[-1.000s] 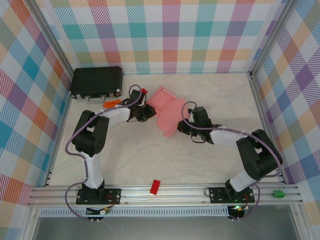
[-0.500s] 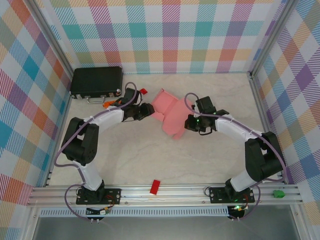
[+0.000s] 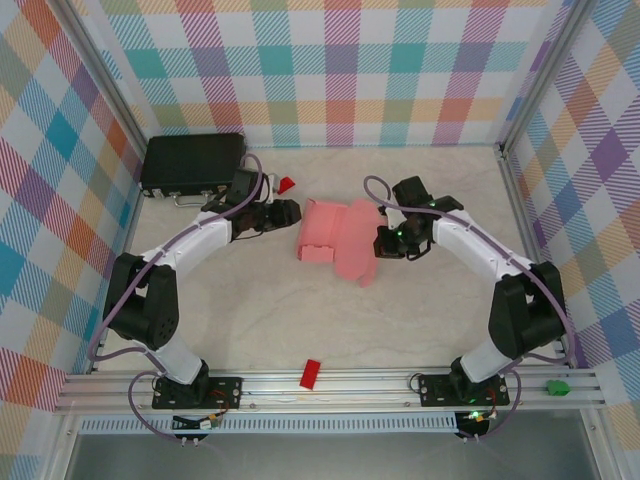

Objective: Fold the paper box

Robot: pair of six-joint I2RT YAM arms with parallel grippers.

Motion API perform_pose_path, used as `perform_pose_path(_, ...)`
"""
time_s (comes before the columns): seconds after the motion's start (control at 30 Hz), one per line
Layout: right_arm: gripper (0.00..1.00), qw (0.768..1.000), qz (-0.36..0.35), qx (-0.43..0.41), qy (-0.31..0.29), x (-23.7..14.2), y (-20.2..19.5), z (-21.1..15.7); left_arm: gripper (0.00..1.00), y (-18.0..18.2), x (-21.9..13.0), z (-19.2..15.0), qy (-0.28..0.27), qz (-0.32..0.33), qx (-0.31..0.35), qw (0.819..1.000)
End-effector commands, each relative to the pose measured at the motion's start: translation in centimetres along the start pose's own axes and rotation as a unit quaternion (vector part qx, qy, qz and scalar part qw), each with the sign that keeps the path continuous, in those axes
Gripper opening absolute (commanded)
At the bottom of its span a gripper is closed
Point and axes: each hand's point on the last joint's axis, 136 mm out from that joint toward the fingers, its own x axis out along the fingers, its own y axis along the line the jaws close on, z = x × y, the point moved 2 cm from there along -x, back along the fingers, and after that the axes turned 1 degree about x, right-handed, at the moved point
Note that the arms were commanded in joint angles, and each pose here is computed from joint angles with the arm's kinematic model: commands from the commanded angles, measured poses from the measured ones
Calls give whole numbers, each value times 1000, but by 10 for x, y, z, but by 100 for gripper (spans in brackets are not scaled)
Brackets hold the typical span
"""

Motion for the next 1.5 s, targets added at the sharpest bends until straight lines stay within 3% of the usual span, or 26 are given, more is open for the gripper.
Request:
perform_pose_path(0.0,5,1000,-5,-13,25,-6,0,-3,48,-10,2,8,-5,-35,25,999)
perform_pose_path(0.13,5,999,-26,-19,40,-9,-2,3,48,-16,7,2,-7,-72,19,997)
perform_pose_path(0.37,6,997,-52,-40,42,-20,-2,22,43,14,8,-14,-3,-1,-3,1000)
perform_pose_path(0.6,6,993,-65,-79,65,-29,7,41,31,8,34,-37,30,-78,-39,996)
perform_pose_path(0.97,9,984,-104,-117,84,-29,9,62,29,8,52,-42,38,-109,-54,992)
perform_pose_path(1.23,9,981,-116,-121,93,-27,9,74,37,20,37,-32,14,-37,-34,999)
perform_pose_path(1.47,9,980,-117,-131,93,-28,12,83,39,15,43,-15,0,-47,-25,999)
